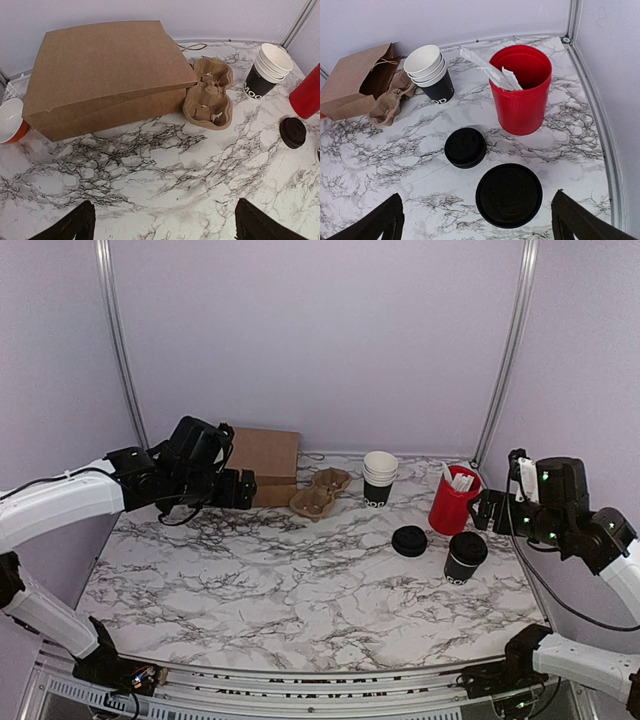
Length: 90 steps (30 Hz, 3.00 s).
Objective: Pack the takeout coffee
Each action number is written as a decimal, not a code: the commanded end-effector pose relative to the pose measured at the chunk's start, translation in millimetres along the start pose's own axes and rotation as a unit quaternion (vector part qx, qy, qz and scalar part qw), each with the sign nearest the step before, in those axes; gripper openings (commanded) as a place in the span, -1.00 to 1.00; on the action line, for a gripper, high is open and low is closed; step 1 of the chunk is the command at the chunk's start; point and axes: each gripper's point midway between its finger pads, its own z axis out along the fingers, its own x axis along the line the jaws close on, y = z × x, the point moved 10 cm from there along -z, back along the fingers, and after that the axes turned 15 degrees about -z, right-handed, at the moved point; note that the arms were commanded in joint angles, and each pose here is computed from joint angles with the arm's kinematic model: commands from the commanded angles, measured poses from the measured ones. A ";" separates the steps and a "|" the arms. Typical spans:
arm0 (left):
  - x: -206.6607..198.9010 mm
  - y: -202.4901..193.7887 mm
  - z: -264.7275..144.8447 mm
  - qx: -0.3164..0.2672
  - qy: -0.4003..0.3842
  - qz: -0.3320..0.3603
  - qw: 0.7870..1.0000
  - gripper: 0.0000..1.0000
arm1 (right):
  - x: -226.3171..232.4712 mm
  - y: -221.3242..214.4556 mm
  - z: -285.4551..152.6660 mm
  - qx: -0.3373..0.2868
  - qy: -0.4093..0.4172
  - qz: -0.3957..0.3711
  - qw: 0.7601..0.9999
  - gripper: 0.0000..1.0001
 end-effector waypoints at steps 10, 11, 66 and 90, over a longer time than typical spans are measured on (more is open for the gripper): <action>-58.1 45.9 74.4 -0.015 0.087 0.037 0.995 0.73 | -2.6 7.0 -28.2 -0.079 0.030 -0.021 0.996 0.99; -62.5 47.9 82.0 -0.013 0.095 0.045 0.994 0.69 | -3.1 7.0 -30.6 -0.084 0.031 -0.020 0.996 1.00; -89.9 123.2 135.9 -0.125 0.219 0.135 0.958 -1.00 | 0.5 5.8 -24.5 -0.073 0.046 -0.024 0.996 0.99; -30.5 150.5 -35.4 -0.170 0.136 0.004 0.976 -1.00 | 101.0 38.0 46.8 0.010 0.149 -0.114 0.982 0.92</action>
